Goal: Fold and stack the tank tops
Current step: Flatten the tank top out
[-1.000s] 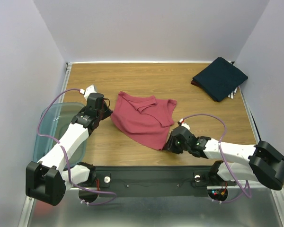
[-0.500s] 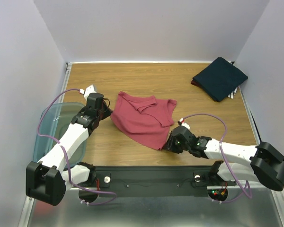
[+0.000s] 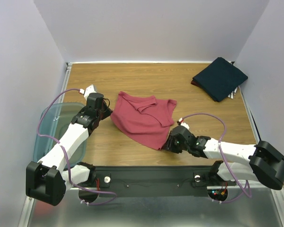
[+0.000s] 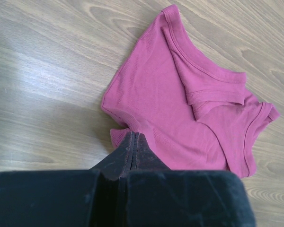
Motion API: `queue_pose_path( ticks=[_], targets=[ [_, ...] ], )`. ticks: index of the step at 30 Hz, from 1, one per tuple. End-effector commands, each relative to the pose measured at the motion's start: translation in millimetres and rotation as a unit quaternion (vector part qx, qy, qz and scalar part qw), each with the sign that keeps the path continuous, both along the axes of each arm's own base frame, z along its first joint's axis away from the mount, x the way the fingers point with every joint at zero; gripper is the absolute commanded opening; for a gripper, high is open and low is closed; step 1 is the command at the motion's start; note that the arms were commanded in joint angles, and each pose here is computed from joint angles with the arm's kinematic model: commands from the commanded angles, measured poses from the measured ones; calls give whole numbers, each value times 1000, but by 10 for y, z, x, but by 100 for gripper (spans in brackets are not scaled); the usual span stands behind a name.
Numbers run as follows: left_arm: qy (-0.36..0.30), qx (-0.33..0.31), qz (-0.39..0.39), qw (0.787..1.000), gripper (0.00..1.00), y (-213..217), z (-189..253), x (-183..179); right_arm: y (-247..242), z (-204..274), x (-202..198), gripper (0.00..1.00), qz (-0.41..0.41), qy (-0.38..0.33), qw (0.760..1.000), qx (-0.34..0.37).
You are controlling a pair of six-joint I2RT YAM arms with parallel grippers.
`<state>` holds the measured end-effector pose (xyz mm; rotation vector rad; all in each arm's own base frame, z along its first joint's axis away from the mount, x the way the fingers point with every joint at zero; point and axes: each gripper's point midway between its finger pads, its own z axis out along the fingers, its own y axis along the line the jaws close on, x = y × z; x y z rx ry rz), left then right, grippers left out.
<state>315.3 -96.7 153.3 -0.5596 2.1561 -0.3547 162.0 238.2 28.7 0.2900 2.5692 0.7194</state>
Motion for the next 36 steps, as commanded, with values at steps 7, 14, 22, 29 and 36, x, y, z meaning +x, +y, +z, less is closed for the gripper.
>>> queue_pose_path(
  ticks=[7, 14, 22, 29, 36],
  targets=[
    [-8, 3, 0, 1000, 0, 14, -12, 23, 188, 286, 161, 33, 3, -42, 999, 28],
    [-6, 4, 0, 1000, 0, 14, -33, 23, 209, 214, 163, 33, 5, -31, 999, 18],
    [-5, 3, -2, 1000, 0, 9, -50, 21, 255, 236, 171, 33, 6, -35, 999, 21],
    [-4, 4, -3, 1000, 0, 8, -64, 17, 310, 329, 195, 34, 10, -46, 998, 28],
    [-3, 4, -3, 1000, 0, 9, -83, 13, 321, 325, 205, 40, 9, -47, 999, 26]
  ],
)
